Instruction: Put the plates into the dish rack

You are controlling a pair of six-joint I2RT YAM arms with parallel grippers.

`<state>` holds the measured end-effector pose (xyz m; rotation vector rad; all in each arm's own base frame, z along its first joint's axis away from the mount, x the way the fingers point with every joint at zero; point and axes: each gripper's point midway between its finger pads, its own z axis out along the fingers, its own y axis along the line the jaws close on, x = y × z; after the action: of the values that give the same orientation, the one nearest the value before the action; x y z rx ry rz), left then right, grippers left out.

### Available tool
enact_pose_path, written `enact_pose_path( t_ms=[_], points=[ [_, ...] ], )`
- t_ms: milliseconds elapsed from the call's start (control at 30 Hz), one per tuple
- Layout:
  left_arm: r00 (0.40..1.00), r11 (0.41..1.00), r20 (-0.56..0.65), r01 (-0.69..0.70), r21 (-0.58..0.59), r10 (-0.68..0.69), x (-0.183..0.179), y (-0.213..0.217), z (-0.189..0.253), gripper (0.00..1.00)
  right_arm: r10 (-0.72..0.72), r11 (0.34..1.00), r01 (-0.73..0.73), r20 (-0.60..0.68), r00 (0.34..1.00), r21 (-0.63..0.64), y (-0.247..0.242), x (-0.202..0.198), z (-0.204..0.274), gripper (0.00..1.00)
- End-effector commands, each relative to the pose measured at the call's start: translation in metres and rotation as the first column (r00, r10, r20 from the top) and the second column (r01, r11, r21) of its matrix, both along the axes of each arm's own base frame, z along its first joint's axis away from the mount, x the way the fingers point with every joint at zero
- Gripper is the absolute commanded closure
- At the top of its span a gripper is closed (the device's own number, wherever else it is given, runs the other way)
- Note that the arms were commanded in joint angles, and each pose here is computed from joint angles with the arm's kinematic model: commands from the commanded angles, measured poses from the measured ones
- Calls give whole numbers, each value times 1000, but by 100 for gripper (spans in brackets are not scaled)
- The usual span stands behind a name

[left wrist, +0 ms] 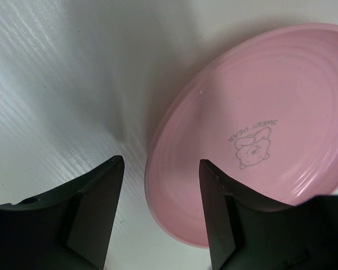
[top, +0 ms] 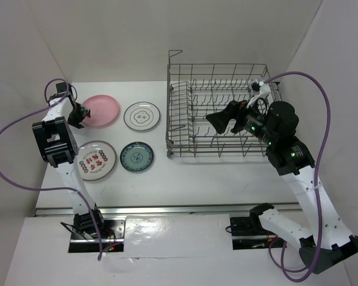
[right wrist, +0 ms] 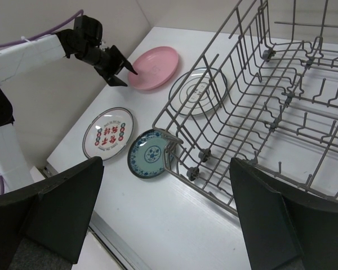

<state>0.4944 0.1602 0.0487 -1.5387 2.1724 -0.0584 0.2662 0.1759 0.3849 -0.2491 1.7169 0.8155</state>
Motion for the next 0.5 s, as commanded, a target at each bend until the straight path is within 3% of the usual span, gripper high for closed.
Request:
enact_pose_path(
  t_ms=[0, 167, 233, 267, 333, 467],
  points=[
    [999, 1000, -33, 5, 20, -5, -1, 1, -3, 32, 16, 1000, -17, 73, 997, 16, 4, -3, 16, 0],
    [998, 1000, -68, 11, 18, -10, -2, -2, -18, 33, 16, 1000, -17, 73, 997, 16, 4, -3, 16, 0],
    [996, 1000, -85, 11, 12, -10, -3, -2, -27, 44, 16, 1000, -17, 78, 997, 9, 3, -4, 18, 0],
    [996, 1000, -86, 11, 12, -10, -3, -2, -25, 56, 16, 1000, -17, 78, 997, 9, 3, -4, 18, 0],
    [995, 1000, -100, 1, 2, -1, -5, -4, -30, 70, 16, 1000, -17, 78, 997, 9, 3, -4, 18, 0],
    [996, 1000, -92, 1, 5, -1, -3, -3, -27, 76, 16, 1000, -17, 88, 996, 13, 2, -7, 21, 0]
  ],
)
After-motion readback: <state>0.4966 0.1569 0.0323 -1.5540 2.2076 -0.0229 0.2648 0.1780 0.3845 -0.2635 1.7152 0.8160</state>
